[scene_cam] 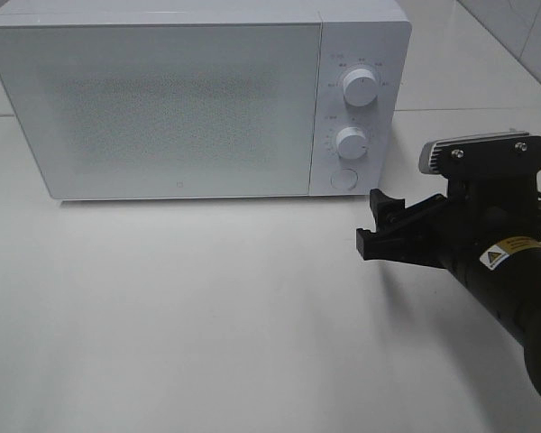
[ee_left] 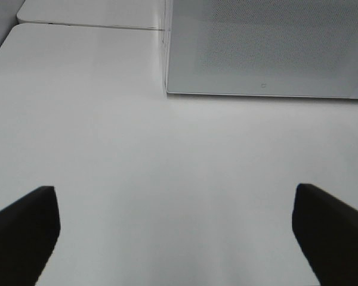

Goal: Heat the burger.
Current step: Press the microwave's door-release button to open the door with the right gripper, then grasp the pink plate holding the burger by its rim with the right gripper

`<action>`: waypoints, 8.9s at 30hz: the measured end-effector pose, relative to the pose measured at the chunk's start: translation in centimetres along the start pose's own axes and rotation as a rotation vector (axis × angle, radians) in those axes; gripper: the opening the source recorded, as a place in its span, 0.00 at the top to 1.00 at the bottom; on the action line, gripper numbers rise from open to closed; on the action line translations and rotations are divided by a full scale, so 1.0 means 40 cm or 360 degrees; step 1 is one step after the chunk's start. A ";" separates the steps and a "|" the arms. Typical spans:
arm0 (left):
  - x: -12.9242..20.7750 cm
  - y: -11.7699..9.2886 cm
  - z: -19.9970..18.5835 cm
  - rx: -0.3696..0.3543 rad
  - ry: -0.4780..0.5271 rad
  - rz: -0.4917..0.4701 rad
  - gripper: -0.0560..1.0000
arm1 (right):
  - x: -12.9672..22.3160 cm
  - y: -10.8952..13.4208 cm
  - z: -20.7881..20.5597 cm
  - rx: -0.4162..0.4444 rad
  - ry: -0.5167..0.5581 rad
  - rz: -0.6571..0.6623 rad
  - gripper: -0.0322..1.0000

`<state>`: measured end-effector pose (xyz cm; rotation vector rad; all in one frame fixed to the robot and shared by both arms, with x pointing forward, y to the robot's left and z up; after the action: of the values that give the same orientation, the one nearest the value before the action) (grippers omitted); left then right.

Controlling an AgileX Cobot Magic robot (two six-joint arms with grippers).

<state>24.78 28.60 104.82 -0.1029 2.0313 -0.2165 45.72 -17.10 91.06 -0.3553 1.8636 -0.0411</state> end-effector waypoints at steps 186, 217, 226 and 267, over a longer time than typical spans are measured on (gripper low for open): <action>0.000 0.000 0.000 0.0000 0.0000 0.0000 0.02 | 0.038 0.092 0.436 0.0470 0.0025 0.2777 0.97; 0.000 0.000 0.000 0.0000 0.0000 0.0000 0.02 | -0.006 0.025 0.249 0.0242 0.0283 0.2472 0.97; 0.000 0.000 0.000 0.0000 0.0000 0.0000 0.02 | -0.037 0.024 0.180 0.0100 0.0459 0.2141 0.96; 0.000 0.000 0.000 0.0000 0.0000 0.0000 0.02 | -0.148 0.068 0.045 -0.0843 0.1240 -0.0277 0.93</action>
<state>24.78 28.60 104.82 -0.1029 2.0313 -0.2165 48.44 -12.68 95.41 -0.9728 2.5987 0.2318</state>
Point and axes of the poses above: a point on each arm's last joint axis where the gripper is mounted, z pointing out along that axis toward the gripper, y along the wrist's bending axis when the last joint is at zero, x = y × z, the point moved 2 cm from there along z, pointing out along that axis toward the gripper, and after that the axes turned 8 degrees about -z, right-handed, at the moved point
